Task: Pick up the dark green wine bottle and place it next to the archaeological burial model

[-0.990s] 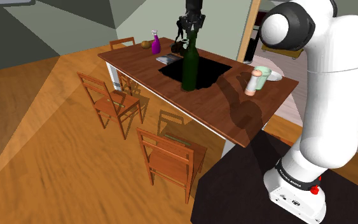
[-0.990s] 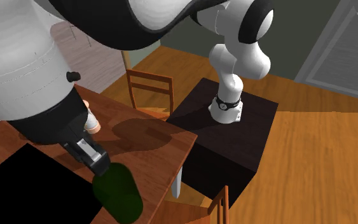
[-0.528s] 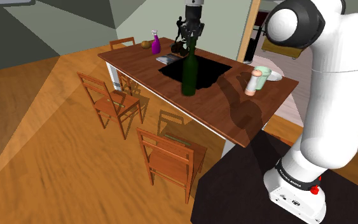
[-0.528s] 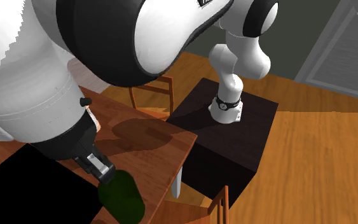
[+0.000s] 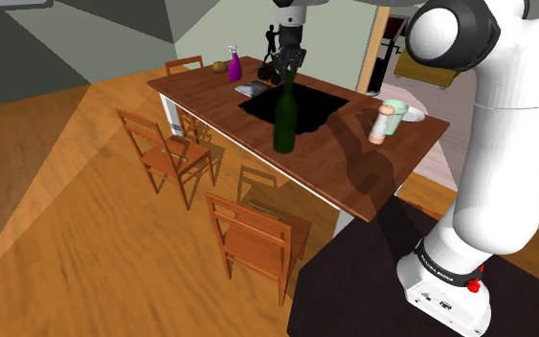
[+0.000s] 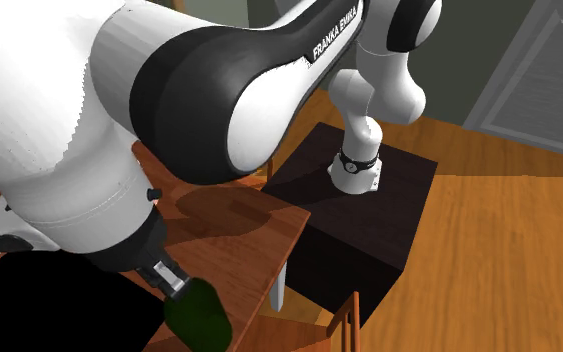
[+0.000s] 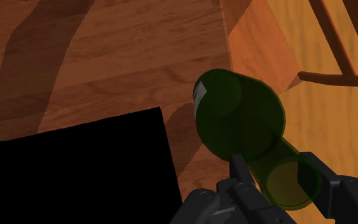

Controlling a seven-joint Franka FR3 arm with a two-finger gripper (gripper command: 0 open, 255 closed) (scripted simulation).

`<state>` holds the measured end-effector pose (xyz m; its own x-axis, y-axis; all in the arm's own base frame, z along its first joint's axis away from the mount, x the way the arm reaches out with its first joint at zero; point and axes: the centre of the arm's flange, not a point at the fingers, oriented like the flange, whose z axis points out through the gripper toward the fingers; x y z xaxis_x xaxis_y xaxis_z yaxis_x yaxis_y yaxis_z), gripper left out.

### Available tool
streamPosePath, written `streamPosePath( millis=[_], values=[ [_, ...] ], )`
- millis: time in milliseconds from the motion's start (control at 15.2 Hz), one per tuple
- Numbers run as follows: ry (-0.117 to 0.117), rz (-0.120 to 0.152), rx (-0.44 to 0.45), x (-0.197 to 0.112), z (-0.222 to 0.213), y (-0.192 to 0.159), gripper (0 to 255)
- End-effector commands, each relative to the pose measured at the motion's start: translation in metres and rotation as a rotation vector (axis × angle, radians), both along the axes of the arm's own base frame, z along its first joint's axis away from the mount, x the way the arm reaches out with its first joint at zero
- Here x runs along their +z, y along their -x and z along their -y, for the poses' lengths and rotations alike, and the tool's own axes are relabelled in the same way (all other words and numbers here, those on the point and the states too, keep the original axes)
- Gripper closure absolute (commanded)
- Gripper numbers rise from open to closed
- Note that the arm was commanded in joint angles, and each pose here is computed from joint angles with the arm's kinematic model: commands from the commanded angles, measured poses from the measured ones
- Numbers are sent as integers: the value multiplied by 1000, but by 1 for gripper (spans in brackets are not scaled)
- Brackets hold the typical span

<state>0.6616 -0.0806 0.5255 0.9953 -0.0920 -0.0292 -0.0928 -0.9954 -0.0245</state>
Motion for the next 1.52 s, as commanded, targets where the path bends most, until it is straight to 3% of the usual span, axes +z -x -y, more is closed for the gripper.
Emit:
streamPosePath(
  millis=[0,462,990,1056,1386,1452],
  values=[
    [0,1,0,-10,0,0,255],
    [0,1,0,-47,0,0,255],
    [0,1,0,-48,0,0,255],
    [0,1,0,-48,0,0,0],
    [0,1,0,-48,0,0,0],
    [0,1,0,-35,0,-1,0]
  ],
)
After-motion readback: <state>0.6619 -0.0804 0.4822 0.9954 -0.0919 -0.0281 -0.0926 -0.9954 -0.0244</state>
